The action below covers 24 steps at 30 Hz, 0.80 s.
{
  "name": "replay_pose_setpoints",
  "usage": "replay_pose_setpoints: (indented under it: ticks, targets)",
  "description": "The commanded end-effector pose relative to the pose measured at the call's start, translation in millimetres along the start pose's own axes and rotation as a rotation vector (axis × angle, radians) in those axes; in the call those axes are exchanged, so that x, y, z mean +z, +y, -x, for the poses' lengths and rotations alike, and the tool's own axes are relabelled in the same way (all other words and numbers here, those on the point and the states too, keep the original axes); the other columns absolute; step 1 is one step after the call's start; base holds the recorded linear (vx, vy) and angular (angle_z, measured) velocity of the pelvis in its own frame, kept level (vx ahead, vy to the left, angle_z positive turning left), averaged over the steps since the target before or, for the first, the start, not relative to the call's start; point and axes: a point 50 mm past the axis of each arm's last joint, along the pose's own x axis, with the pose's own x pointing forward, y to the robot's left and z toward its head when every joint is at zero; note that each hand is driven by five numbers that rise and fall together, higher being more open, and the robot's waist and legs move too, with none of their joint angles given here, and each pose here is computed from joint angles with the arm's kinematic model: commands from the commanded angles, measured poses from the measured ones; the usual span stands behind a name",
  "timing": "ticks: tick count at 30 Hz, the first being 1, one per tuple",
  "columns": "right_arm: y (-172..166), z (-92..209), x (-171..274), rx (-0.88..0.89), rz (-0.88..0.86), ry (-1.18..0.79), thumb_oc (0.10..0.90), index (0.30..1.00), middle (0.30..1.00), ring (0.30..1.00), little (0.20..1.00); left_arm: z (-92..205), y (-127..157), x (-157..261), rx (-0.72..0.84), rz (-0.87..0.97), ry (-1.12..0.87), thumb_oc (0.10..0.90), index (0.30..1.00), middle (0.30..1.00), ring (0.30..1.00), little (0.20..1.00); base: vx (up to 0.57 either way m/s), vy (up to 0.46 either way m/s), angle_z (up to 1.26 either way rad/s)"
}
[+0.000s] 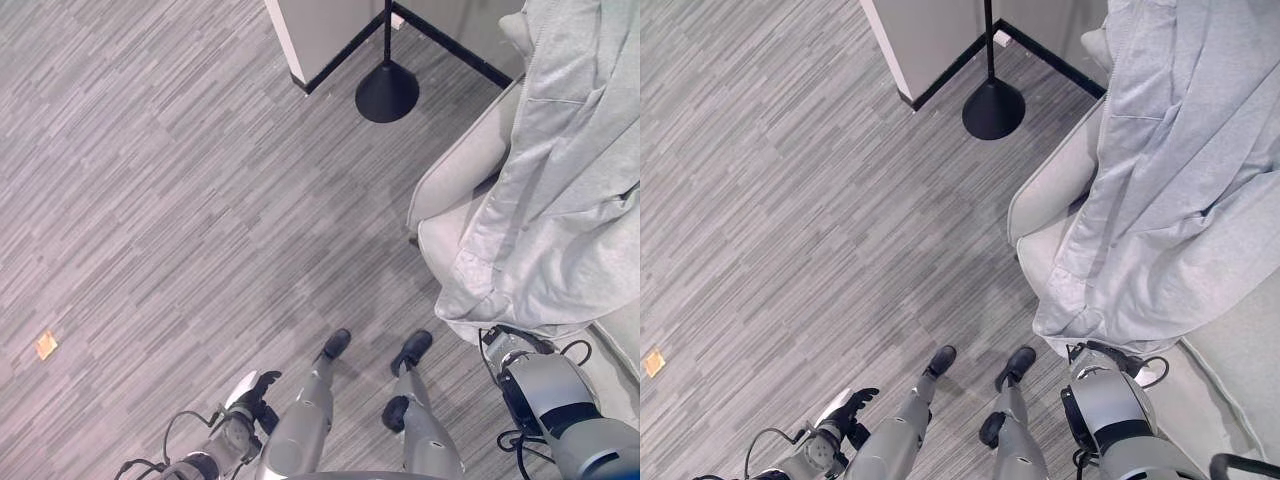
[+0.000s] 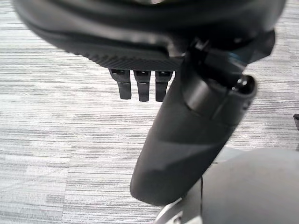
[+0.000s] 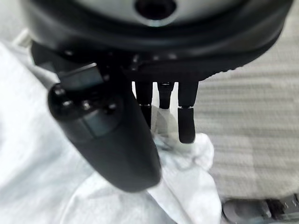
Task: Hang the clothes on the sofa on the clothes rack.
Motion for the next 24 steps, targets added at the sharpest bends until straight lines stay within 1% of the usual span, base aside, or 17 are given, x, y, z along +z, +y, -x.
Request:
replay_pose_setpoints:
  ticks: [1, 3, 5, 6, 7, 8, 9, 11, 12, 14, 16, 17, 18, 19, 22, 23, 24]
  targets:
    - [101.9, 64.4, 20.2, 0.626, -0.193, -0.098, 0.4, 0.3, 0.3, 0.3, 0.3, -10.9, 21.3, 28.8, 0.053, -0.038, -0.102, 0.8, 0.9, 0.9, 0.9, 0.9, -0.01, 0.031, -0.13]
    - [102.6, 66.3, 13.2, 0.649, -0.177, -0.105, 0.4, 0.3, 0.3, 0.3, 0.3, -10.6, 23.2, 26.0, 0.061, -0.032, -0.092, 0.8, 0.9, 0.9, 0.9, 0.9, -0.01, 0.022, -0.26]
    - [112.6, 83.8, -1.3, 0.784, -0.116, -0.162, 0.4, 0.3, 0.3, 0.3, 0.3, -9.0, 26.8, 15.4, 0.087, 0.007, -0.051, 0.8, 0.9, 0.9, 0.9, 0.9, -0.02, 0.013, -0.41]
    - [112.4, 84.0, -2.4, 0.783, -0.114, -0.161, 0.4, 0.3, 0.3, 0.3, 0.3, -8.7, 26.4, 14.7, 0.086, 0.008, -0.049, 0.8, 0.9, 0.9, 0.9, 0.9, -0.02, 0.003, -0.49]
    - [119.8, 104.5, -3.3, 0.916, -0.101, -0.232, 0.4, 0.3, 0.3, 0.3, 0.3, -6.4, 28.0, 7.2, 0.1, 0.03, -0.028, 0.8, 0.9, 0.9, 0.9, 0.9, -0.01, 0.001, -0.44]
    - [119.7, 104.5, -3.4, 0.916, -0.101, -0.232, 0.4, 0.3, 0.3, 0.3, 0.3, -6.4, 28.0, 7.1, 0.1, 0.03, -0.028, 0.8, 0.9, 0.9, 0.9, 0.9, 0.0, 0.008, -0.42]
    - [120.2, 112.7, -1.6, 0.974, -0.098, -0.269, 0.4, 0.3, 0.3, 0.3, 0.3, -4.7, 27.4, 3.2, 0.1, 0.034, -0.021, 0.8, 0.9, 0.9, 0.9, 0.9, 0.01, 0.012, -0.22]
    - [121.1, 130.7, 4.5, 1.083, -0.116, -0.337, 0.4, 0.3, 0.3, 0.3, 0.3, -0.6, 23.3, -5.2, 0.087, 0.032, -0.009, 0.8, 0.9, 0.9, 0.9, 0.9, 0.01, 0.006, -0.02]
    - [121.4, 148.0, 10.8, 1.189, -0.139, -0.389, 0.4, 0.3, 0.3, 0.3, 0.3, 3.4, 20.6, -10.6, 0.075, 0.029, -0.011, 0.8, 0.9, 0.9, 0.9, 0.9, 0.05, 0.014, -0.04]
    - [119.3, 162.0, 17.0, 1.284, -0.151, -0.434, 0.4, 0.3, 0.3, 0.3, 0.3, 7.0, 24.8, -14.0, 0.084, 0.05, -0.023, 0.8, 0.9, 0.9, 0.9, 0.9, 0.05, 0.011, -0.21]
    - [118.6, 185.1, 28.6, 1.411, -0.148, -0.515, 0.4, 0.3, 0.3, 0.3, 0.3, 10.8, 33.1, -19.3, 0.112, 0.08, -0.027, 0.8, 0.9, 0.9, 0.9, 0.9, 0.03, 0.017, -0.2]
    - [118.4, 185.2, 28.5, 1.411, -0.147, -0.515, 0.4, 0.3, 0.3, 0.3, 0.3, 10.9, 33.2, -19.4, 0.111, 0.08, -0.027, 0.8, 0.9, 0.9, 0.9, 0.9, 0.06, 0.019, -0.09]
    - [114.8, 204.6, 38.0, 1.516, -0.107, -0.606, 0.4, 0.3, 0.3, 0.3, 0.3, 13.7, 39.6, -23.6, 0.129, 0.105, -0.026, 0.8, 0.9, 0.9, 0.9, 0.9, 0.04, 0.028, -0.14]
    - [113.3, 215.4, 43.4, 1.567, -0.099, -0.646, 0.4, 0.3, 0.3, 0.3, 0.3, 14.3, 43.3, -23.6, 0.142, 0.115, -0.032, 0.8, 0.9, 0.9, 0.9, 0.9, 0.09, 0.022, -0.14]
    - [111.3, 233.3, 52.8, 1.642, -0.107, -0.694, 0.4, 0.3, 0.3, 0.3, 0.3, 16.7, 48.9, -22.5, 0.157, 0.132, -0.054, 0.8, 0.9, 0.9, 0.9, 0.9, 0.03, 0.033, -0.17]
    - [111.3, 233.4, 52.5, 1.643, -0.107, -0.693, 0.4, 0.3, 0.3, 0.3, 0.3, 17.0, 49.0, -22.9, 0.157, 0.132, -0.053, 0.8, 0.9, 0.9, 0.9, 0.9, 0.04, 0.036, -0.11]
    - [110.7, 247.4, 64.4, 1.685, -0.146, -0.731, 0.4, 0.3, 0.3, 0.3, 0.3, 18.7, 54.4, -18.6, 0.176, 0.172, -0.081, 0.8, 0.9, 0.9, 0.9, 0.9, 0.02, 0.025, -0.07]
